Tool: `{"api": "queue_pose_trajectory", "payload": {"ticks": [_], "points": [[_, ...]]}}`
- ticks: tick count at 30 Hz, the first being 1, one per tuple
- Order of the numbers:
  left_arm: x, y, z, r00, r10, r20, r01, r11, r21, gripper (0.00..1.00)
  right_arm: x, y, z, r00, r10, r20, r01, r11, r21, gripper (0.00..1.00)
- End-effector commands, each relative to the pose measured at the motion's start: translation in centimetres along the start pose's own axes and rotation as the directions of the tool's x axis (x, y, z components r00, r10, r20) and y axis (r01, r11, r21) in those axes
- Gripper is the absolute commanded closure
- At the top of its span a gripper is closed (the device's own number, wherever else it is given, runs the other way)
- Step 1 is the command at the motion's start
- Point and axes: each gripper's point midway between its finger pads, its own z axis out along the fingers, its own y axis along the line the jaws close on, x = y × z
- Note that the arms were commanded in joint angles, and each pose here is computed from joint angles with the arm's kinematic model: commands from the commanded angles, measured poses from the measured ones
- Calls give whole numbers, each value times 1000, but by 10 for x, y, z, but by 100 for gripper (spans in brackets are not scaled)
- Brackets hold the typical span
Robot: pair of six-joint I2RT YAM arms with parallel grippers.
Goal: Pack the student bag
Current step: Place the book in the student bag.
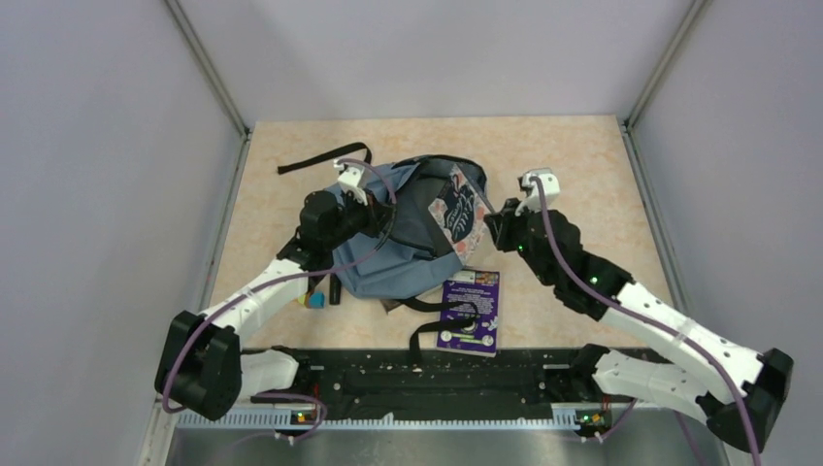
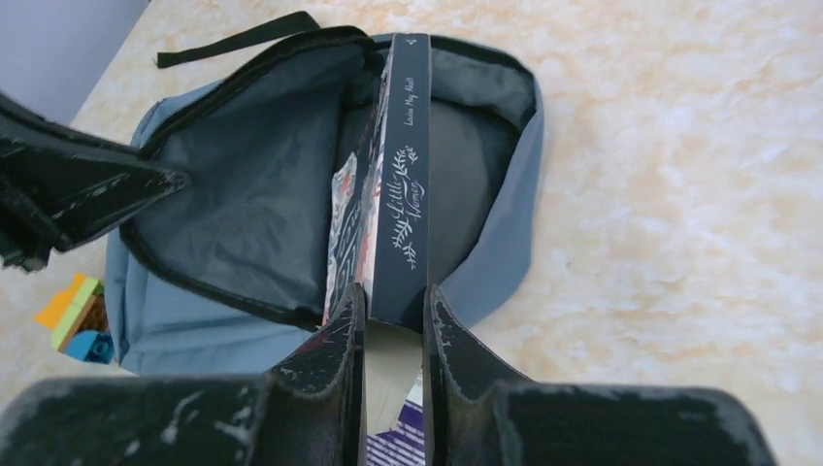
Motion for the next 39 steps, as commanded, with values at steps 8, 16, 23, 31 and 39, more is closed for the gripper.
{"api": "queue_pose_trajectory", "payload": {"ticks": [8,16,23,31,39], "points": [[-5,-16,-6,998,34,61,-39,996,83,100,63,-31,66,950,312,9,-312,949,34,100],[2,-16,-3,999,20,46,-24,995,93,100,134,-54,59,906,419,-58,-409,903,129,59],[2,-17,-4,999,23,48,-27,995,93,100,154,-51,62,879,473,-55,-467,879,93,41],[3,-15,-4,999,27,46,-31,996,86,100,155,-49,74,883,468,-35,-465,882,75,27],[2,-13,-4,998,33,48,-36,997,74,100,163,-75,61,905,425,-15,-415,890,190,10]]}}
